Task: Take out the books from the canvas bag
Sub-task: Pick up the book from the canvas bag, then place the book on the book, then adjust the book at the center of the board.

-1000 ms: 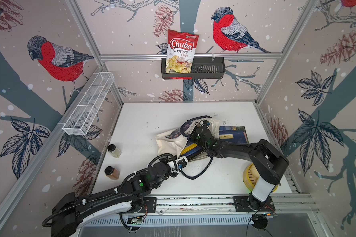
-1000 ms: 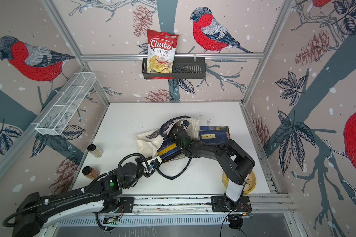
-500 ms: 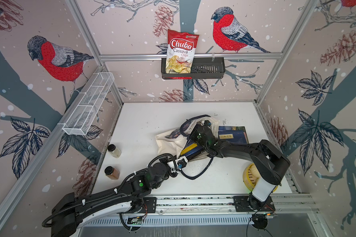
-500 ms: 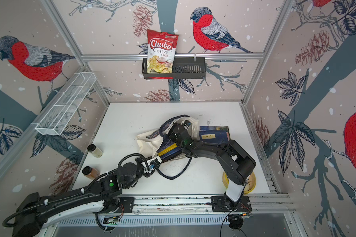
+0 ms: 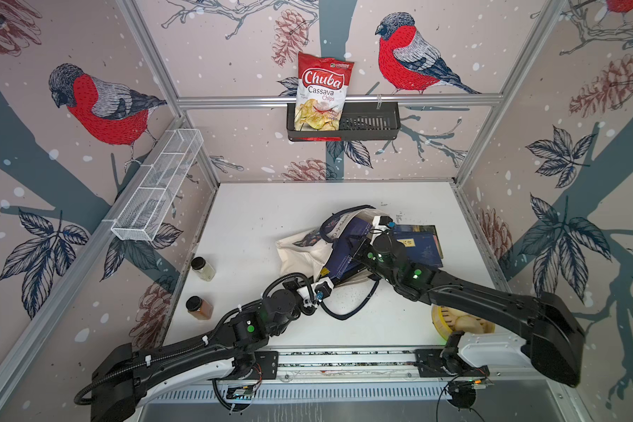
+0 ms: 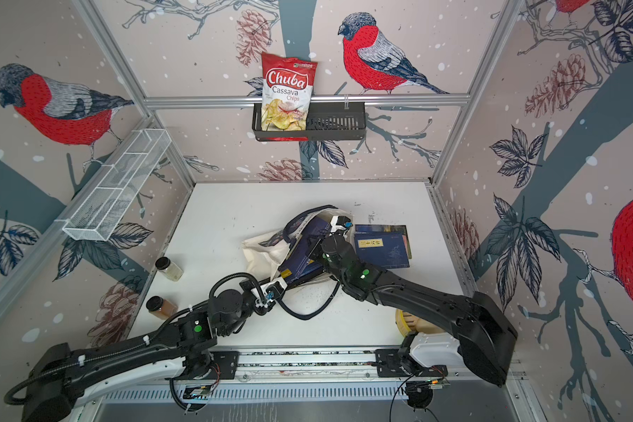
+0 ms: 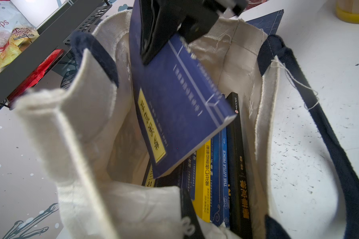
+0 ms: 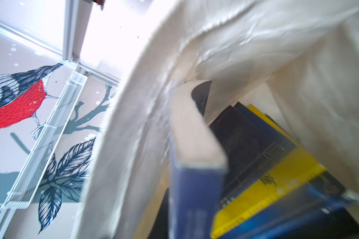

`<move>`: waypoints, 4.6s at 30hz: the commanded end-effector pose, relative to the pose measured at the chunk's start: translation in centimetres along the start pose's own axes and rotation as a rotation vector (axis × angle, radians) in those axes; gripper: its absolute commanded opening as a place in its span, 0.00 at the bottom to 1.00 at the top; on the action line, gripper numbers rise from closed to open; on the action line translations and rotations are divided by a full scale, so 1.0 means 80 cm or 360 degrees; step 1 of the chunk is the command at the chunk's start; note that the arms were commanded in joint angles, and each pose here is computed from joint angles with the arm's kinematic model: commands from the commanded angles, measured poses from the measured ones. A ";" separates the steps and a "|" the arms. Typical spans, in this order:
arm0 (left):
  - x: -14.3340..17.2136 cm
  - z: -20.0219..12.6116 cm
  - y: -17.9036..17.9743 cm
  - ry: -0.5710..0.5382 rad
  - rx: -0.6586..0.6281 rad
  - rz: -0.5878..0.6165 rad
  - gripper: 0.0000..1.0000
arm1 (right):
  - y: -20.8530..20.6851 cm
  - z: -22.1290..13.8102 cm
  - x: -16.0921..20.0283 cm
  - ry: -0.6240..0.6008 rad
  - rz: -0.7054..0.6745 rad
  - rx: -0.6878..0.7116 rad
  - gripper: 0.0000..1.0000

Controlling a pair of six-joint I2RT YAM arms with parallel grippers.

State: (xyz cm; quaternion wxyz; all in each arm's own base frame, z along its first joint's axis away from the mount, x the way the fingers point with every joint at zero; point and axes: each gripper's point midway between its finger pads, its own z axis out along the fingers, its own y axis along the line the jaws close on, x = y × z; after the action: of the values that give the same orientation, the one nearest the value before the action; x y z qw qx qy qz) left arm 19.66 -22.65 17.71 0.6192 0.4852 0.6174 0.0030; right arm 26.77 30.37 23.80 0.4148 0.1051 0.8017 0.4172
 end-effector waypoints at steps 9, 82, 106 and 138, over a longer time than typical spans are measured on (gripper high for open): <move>-0.028 -0.008 0.027 -0.0145 -0.0132 -0.0056 0.00 | -0.008 -0.120 -0.119 -0.0566 -0.0141 0.0092 0.00; -0.029 -0.007 0.021 -0.0144 -0.0087 -0.0020 0.00 | -0.381 -0.106 -0.080 -0.0778 0.0842 0.0817 0.80; -0.028 -0.006 0.019 -0.0137 -0.0080 -0.0013 0.00 | -0.362 -0.073 -0.077 -0.0645 0.1048 0.0843 1.00; -0.027 -0.008 0.016 -0.0142 -0.0060 0.0015 0.00 | -0.359 -0.112 -0.059 -0.0525 0.0981 0.0827 0.98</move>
State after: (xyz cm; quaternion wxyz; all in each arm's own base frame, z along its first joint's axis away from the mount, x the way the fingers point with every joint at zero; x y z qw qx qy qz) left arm 19.62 -22.23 18.13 0.6253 0.4840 0.6120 0.0103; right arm 29.04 3.97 7.77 0.3646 0.5300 0.7107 0.2847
